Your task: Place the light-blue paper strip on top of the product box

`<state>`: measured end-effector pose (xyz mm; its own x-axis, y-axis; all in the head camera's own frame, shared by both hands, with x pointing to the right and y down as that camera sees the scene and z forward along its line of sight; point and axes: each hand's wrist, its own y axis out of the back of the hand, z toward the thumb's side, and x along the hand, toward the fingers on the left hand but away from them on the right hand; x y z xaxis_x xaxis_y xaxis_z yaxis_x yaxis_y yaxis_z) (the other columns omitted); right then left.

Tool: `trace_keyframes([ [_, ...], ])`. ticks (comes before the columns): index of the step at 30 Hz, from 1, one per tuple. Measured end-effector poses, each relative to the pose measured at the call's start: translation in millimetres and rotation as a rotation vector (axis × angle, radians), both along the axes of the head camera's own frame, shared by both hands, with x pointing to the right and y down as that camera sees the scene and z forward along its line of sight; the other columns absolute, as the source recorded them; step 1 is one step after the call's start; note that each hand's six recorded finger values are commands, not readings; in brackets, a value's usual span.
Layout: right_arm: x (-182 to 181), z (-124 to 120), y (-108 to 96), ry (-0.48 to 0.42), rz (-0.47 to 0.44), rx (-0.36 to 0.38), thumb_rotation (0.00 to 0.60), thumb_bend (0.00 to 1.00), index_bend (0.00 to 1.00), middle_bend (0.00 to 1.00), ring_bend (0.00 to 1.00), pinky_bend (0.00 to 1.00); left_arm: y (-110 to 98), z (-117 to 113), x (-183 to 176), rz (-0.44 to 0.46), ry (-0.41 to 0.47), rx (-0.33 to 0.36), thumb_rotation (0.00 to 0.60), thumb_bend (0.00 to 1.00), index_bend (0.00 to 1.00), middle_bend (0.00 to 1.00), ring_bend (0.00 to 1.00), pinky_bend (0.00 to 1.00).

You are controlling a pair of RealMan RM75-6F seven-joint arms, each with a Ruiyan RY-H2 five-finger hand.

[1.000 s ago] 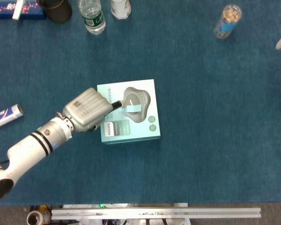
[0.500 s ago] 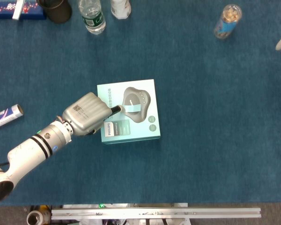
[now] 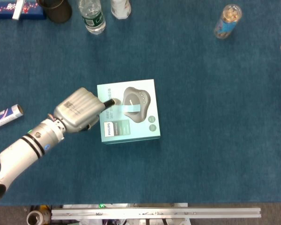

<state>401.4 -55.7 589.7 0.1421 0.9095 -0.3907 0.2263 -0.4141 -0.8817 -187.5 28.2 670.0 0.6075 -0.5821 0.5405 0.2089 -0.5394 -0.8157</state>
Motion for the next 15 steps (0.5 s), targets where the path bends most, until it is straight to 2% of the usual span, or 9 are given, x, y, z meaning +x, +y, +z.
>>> trace_keyframes([
  [3,8.6,-0.1,3.5,0.026,0.009,0.015,0.600,0.61,0.45,0.50,0.64,0.87,-4.3,-3.8,-11.4,-0.051,0.016,0.019,0.600,0.65,0.09,0.83,0.83,0.85],
  [5,16.3,0.4,7.0,0.044,0.022,0.024,0.600,0.56,0.44,0.49,0.60,0.84,-7.1,-6.2,-21.2,-0.094,0.028,0.032,0.600,0.50,0.08,0.71,0.69,0.77],
  [8,31.4,1.1,14.4,0.074,0.052,0.038,0.600,0.45,0.41,0.48,0.53,0.74,-11.7,-9.2,-43.4,-0.191,0.049,0.054,0.600,0.37,0.07,0.53,0.50,0.63],
  [10,41.8,0.9,19.3,0.093,0.074,0.053,0.600,0.39,0.39,0.47,0.48,0.67,-14.6,-10.7,-63.1,-0.275,0.063,0.073,0.600,0.35,0.07,0.42,0.39,0.55],
  [13,56.7,1.6,27.9,0.117,0.109,0.077,0.600,0.33,0.37,0.45,0.43,0.62,-16.6,-12.8,-95.4,-0.407,0.081,0.105,0.600,0.34,0.07,0.32,0.29,0.46],
  [15,66.8,2.9,35.7,0.132,0.134,0.095,0.600,0.30,0.37,0.45,0.42,0.61,-15.4,-14.6,-119.1,-0.496,0.086,0.136,0.600,0.34,0.08,0.29,0.26,0.41],
])
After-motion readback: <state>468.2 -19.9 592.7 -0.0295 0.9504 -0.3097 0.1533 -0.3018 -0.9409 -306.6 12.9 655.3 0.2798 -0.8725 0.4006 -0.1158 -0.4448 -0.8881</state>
